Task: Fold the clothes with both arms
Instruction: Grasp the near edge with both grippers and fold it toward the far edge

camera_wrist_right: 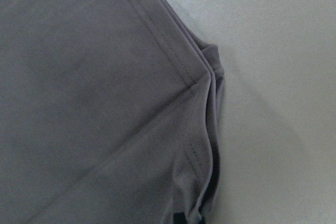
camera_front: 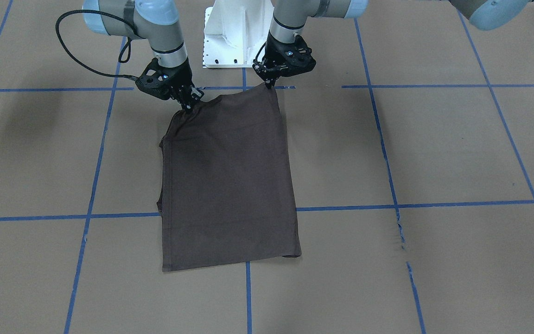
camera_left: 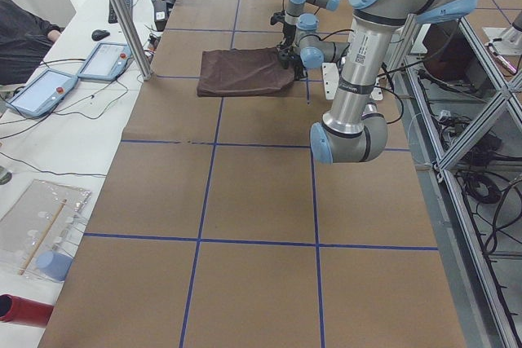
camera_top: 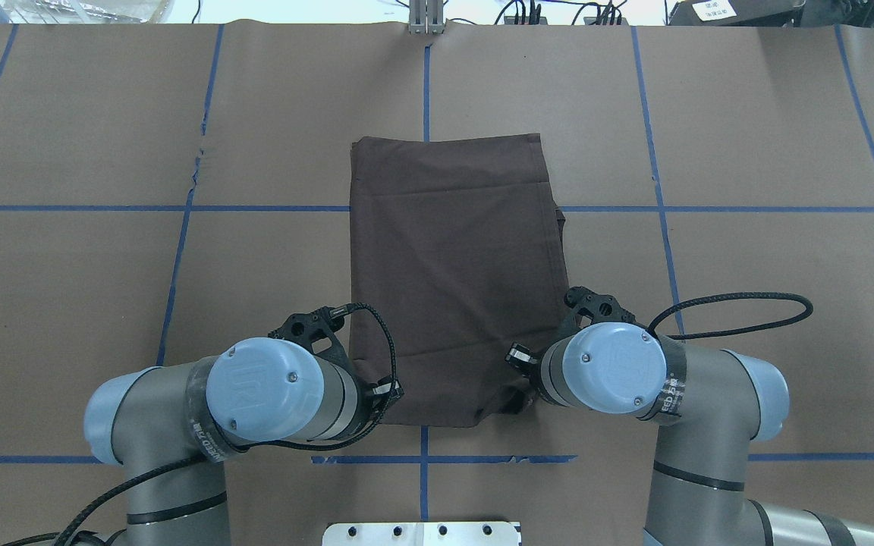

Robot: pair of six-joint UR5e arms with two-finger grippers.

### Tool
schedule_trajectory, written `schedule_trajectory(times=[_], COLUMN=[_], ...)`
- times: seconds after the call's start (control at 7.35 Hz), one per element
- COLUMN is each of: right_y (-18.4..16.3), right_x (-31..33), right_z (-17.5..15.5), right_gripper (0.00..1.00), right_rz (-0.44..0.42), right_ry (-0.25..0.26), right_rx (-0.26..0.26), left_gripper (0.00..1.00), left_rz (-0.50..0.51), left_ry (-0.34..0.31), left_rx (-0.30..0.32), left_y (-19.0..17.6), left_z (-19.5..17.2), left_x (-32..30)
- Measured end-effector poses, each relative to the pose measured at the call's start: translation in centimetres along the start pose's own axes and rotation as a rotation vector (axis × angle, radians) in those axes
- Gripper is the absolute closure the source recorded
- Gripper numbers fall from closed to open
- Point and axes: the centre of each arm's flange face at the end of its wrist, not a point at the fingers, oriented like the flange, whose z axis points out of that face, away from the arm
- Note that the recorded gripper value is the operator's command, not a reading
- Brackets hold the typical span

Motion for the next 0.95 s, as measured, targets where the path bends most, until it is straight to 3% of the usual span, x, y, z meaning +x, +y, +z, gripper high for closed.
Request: schedule_trajectory(times=[0.54, 0.68, 0.95], right_y=[2.7, 3.0, -0.2], right_x=[1.4, 0.7, -3.0], right_z=[-5.2, -5.3, -5.5], right_gripper=[1.00, 1.00, 1.00], right_rz=[-0.037, -0.046, -0.039], right_ry=[-0.060, -0.071, -0.113], right_rx=[-0.123, -0.128, -0.075], left_gripper=[1.00, 1.00, 1.00], left_rz=[0.033, 0.035, 0.010], left_ry=[-0.001, -0.003, 0.017], left_rx=[-0.072, -0.086, -0.041], left_y=[4.3, 4.3, 0.5], left_z=[-4.8, -5.7, -7.2], left_x=[-2.8, -2.8, -1.9])
